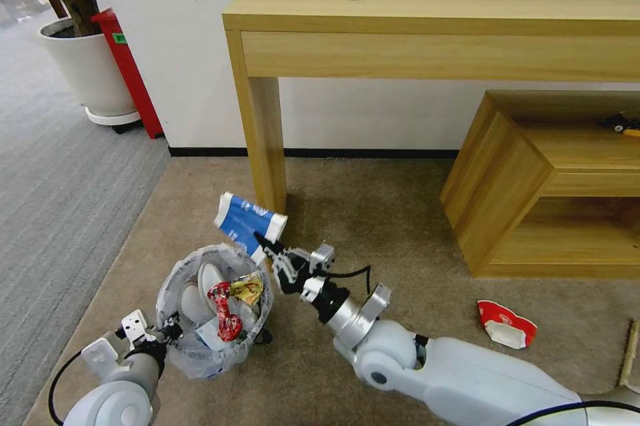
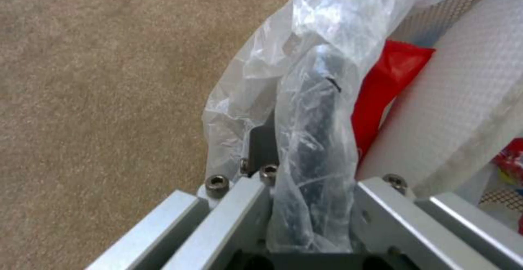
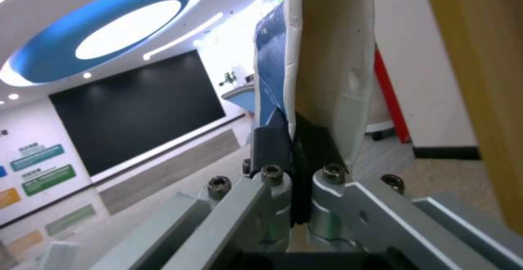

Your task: Pick up the trash bin and place the garbage on the floor into it.

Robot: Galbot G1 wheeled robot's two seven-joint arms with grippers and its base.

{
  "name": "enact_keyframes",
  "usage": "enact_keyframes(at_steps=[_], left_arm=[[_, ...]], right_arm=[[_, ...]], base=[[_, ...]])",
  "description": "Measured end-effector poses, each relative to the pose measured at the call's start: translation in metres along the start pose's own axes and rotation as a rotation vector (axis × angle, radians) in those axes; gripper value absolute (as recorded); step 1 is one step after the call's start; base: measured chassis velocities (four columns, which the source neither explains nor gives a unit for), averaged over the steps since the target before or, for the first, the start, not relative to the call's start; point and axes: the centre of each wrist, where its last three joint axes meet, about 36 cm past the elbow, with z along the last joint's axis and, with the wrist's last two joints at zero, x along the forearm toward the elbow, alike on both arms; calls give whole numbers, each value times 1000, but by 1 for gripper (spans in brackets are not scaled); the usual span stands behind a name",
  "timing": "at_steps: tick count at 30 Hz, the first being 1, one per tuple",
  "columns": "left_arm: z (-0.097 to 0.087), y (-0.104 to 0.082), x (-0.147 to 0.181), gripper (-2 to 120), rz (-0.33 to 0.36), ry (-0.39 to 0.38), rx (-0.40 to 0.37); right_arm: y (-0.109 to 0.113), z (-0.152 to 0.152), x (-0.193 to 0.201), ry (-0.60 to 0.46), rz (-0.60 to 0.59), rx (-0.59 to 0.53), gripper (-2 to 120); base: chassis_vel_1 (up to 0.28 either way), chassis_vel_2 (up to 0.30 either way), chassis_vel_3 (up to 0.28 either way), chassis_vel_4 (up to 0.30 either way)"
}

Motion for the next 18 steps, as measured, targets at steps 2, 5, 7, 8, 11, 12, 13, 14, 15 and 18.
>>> enact_keyframes(at_steps=[2,5,7,8,11,12,13,14,15,18], left_arm=[[0,0,-1,0,0,0,2],[-1,-1,-2,0,3,-5,4],[-2,-2,-2,0,3,-6,5],[-2,-2,-2,0,3,-7,6],[-2,-2,-2,0,3,-8,7],[-2,-2,-2,0,3,-8,7],[-2,-1,-2,0,3,-10,7],[-3,-1,-2,0,3,-12,8],[-3,-1,-2,0,3,-12,8],[-5,-2,0,0,5,-18,11]], right_arm=[[5,6,3,13,4,-13,0],[12,13,11,35,14,-30,0],[13,15,13,43,16,-32,0],[13,17,16,50,18,-32,0],[14,19,19,56,20,-32,0],[15,22,23,65,25,-33,0],[16,26,28,75,28,-35,0],[18,29,31,81,31,-36,0],[18,29,31,81,31,-36,0],[21,37,41,98,38,-36,0]], base=[[0,0,0,0],[0,0,0,0],[0,0,0,0],[0,0,0,0],[0,0,0,0],[0,0,0,0],[0,0,0,0],[0,0,0,0],[0,0,0,0],[0,0,0,0]])
